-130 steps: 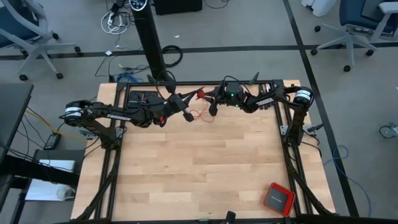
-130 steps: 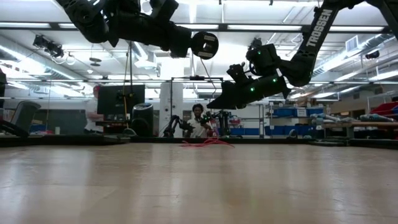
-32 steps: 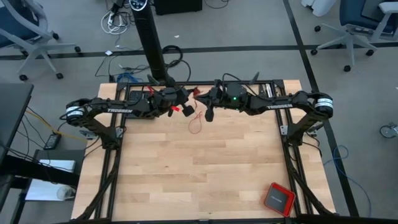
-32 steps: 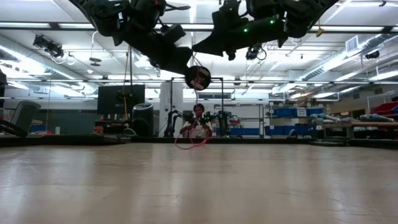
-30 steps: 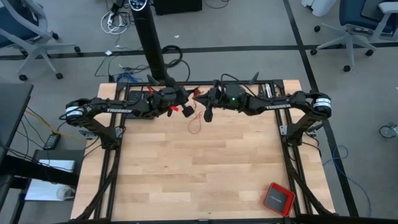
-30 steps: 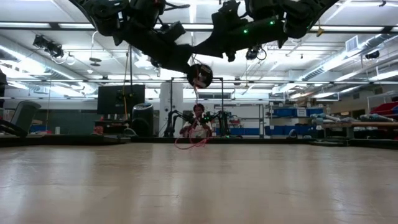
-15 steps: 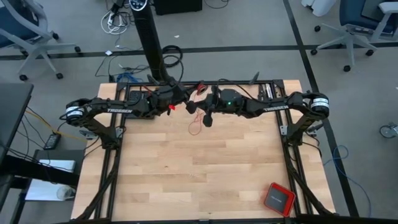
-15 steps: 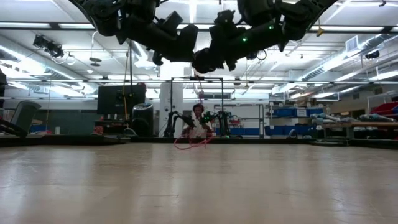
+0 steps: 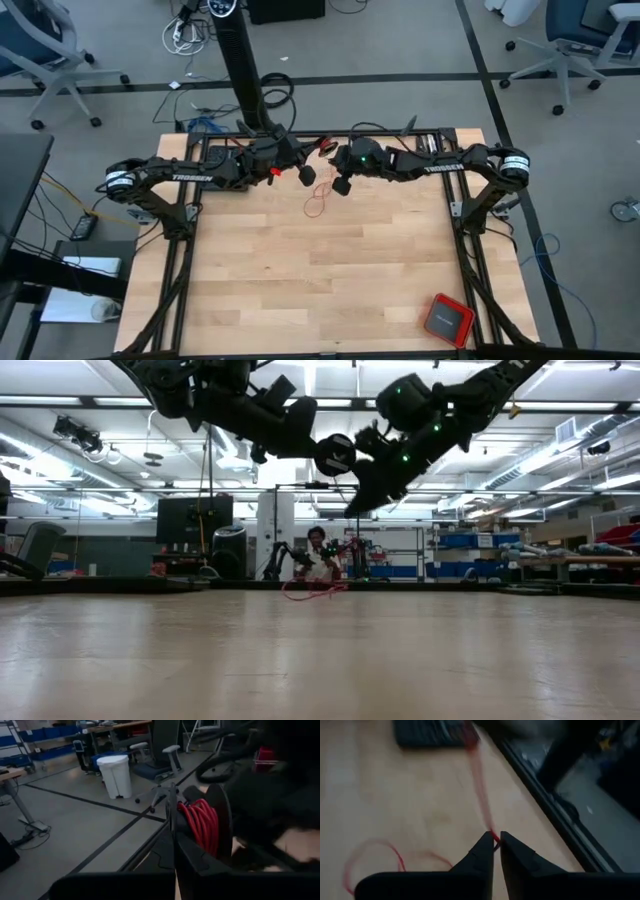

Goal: Coil cords
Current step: Coil the red wire onto the spool

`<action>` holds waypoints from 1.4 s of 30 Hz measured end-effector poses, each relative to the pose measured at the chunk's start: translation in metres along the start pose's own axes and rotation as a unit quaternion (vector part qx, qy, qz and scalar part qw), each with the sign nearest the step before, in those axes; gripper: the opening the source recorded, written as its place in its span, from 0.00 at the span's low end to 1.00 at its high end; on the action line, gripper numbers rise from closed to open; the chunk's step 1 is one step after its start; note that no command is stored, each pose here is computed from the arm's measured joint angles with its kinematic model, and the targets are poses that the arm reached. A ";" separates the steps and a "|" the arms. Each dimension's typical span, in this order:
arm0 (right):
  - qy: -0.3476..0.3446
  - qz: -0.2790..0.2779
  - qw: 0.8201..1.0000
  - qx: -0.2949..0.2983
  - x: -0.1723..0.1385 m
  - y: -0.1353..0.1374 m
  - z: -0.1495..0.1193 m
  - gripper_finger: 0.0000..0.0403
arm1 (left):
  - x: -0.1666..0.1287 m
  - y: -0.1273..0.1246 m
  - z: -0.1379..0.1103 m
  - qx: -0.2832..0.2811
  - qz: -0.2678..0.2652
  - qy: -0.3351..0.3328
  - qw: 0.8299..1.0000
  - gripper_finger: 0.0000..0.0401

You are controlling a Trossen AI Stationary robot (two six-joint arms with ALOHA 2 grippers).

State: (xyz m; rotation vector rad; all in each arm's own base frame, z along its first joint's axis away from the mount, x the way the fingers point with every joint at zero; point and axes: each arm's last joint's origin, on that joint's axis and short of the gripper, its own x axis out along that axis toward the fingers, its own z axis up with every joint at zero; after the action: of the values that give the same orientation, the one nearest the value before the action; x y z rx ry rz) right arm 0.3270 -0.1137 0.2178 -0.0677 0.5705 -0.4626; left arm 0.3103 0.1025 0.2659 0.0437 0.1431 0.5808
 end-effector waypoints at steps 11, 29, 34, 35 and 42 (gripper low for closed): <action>0.071 0.042 0.997 0.004 -0.006 -0.016 -0.015 0.21 | -0.002 0.008 -0.001 0.008 0.007 0.021 1.000 0.00; 0.064 0.084 0.994 0.026 -0.012 -0.033 -0.042 0.21 | -0.002 0.010 -0.002 0.021 0.010 0.030 0.999 0.00; 0.047 0.135 0.990 0.012 -0.027 -0.033 -0.035 0.21 | 0.000 0.017 -0.004 0.021 0.021 0.039 0.999 0.00; 0.043 0.144 0.989 0.013 -0.028 -0.032 -0.034 0.21 | 0.000 0.018 -0.004 0.021 0.023 0.039 0.999 0.00; 0.073 0.157 0.984 0.043 -0.031 -0.034 -0.040 0.20 | 0.000 0.018 -0.004 0.021 0.024 0.039 0.999 0.00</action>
State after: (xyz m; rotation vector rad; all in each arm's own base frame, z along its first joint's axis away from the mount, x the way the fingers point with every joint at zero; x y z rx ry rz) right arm 0.2690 -0.1284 0.2059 0.1389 0.6915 -0.1851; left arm 0.2997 0.1178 0.2633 0.0655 0.2297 0.6268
